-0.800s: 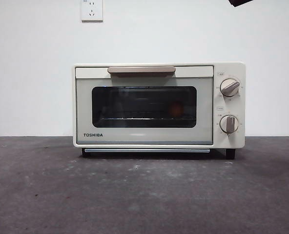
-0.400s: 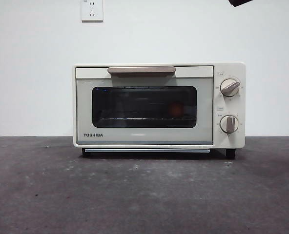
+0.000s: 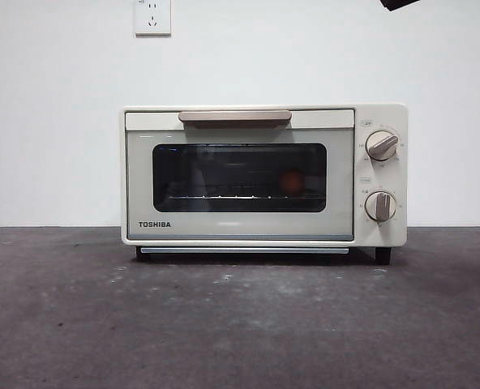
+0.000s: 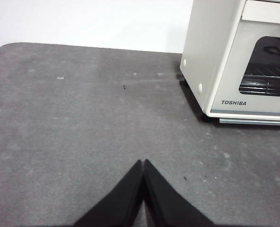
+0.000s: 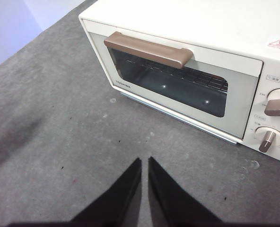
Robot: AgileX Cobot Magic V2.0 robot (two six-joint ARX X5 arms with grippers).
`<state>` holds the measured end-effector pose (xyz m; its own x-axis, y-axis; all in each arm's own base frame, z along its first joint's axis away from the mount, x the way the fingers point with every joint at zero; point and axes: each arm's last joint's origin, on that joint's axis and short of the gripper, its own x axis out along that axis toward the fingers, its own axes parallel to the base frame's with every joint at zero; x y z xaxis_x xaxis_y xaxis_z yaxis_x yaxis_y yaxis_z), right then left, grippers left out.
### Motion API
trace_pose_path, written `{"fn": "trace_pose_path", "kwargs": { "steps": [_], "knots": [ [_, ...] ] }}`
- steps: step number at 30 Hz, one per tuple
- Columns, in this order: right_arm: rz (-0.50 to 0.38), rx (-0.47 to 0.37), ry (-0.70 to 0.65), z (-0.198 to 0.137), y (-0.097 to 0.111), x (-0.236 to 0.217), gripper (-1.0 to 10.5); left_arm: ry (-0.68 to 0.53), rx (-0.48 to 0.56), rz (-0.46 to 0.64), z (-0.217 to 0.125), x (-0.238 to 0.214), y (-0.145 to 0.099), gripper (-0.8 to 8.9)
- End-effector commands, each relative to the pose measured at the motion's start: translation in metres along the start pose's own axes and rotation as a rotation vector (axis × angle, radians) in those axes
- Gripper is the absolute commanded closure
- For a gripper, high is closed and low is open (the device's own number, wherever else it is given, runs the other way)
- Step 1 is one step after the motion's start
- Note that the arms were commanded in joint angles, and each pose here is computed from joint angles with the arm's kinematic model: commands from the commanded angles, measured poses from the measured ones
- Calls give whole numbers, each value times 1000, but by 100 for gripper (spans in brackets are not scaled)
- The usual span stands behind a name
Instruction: Eggoven
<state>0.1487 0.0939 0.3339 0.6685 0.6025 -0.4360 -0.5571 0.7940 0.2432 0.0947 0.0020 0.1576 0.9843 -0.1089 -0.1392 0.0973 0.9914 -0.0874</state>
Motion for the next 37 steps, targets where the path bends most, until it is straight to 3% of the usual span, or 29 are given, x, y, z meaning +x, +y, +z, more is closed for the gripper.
{"fn": "trace_pose_path", "kwargs": {
  "steps": [1,16,23,27,32,37],
  "knots": [
    [5,-17,-20,5,2,-1,942,27,-16,3,-9,2,1,806],
    [-6,-26,-39,6,1,-6,942,28,-16,3,-9,2,1,806],
    [-182,-70,-181,9,-20,-43,942,28,-16,3,-9,2,1,806],
    [-330,-56,-279,1,-35,-66,942,27,-16,3,-9,2,1,806],
    [-511,-79,-431,-27,-52,-79,942,27,-16,3,-9,2,1,806],
    [-588,-126,-567,-71,-66,-68,942,27,-16,3,-9,2,1,806]
  ]
}}
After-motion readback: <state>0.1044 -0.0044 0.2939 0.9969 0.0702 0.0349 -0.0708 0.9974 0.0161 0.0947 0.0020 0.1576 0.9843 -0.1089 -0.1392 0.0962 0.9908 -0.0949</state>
